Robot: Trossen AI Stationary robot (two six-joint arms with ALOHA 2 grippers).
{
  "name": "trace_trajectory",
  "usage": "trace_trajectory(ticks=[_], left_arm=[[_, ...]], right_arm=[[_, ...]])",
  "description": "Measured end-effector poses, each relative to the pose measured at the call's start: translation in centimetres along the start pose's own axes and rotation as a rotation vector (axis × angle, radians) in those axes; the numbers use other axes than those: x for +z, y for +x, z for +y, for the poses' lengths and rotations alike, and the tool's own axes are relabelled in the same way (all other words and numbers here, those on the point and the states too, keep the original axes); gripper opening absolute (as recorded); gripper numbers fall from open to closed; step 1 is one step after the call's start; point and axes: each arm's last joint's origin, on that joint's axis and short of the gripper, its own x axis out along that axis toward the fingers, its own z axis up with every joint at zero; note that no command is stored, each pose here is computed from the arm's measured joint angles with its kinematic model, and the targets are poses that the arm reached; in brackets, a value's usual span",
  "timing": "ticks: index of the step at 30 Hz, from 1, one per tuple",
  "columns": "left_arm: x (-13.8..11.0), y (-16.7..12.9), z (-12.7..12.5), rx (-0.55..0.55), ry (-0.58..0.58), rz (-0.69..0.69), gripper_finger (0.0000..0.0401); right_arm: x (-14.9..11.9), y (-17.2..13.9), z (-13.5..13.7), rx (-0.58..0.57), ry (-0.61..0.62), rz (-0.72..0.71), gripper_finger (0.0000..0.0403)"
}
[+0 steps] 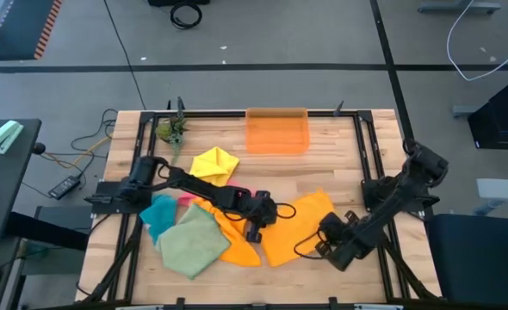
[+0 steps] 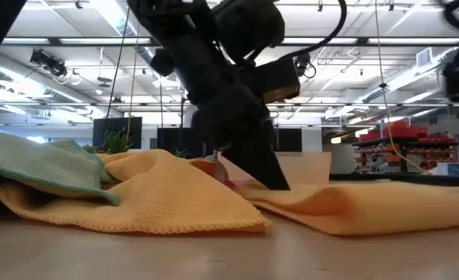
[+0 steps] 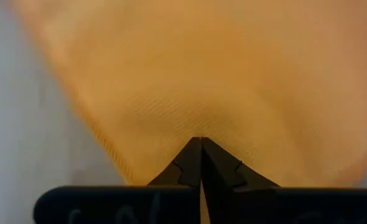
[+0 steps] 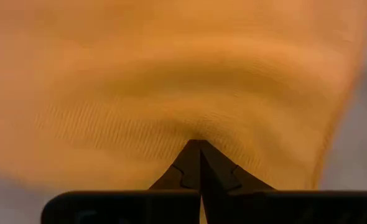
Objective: Fold microfiber towels
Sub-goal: Fold the left orange microfiber cloth
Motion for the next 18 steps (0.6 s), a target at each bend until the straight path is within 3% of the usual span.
trace_trajectory(ticks=[3,8,13,18], left_arm=[[0.1,0.0,-1.5,-0.023,0.006,-0.007,0.0007],[0.8,-0.1,-4.1,-0.063,0.032,-0.074,0.0015],[3.3,-1.5,-5.4,-0.042,0.117,-0.160,0.0020],[4.5,-2.1,-4.4,0.010,0.212,-0.176,0.0006]], right_arm=[[2.3,0.6,-1.4,-0.139,-0.022,-0.023,0.0002],[7.1,0.3,-3.7,-0.272,-0.079,-0.041,0.0002],[9.9,-2.6,-4.5,-0.128,-0.117,-0.061,0.0002],[8.4,-5.8,-3.8,0.136,-0.123,-0.120,0.0002]])
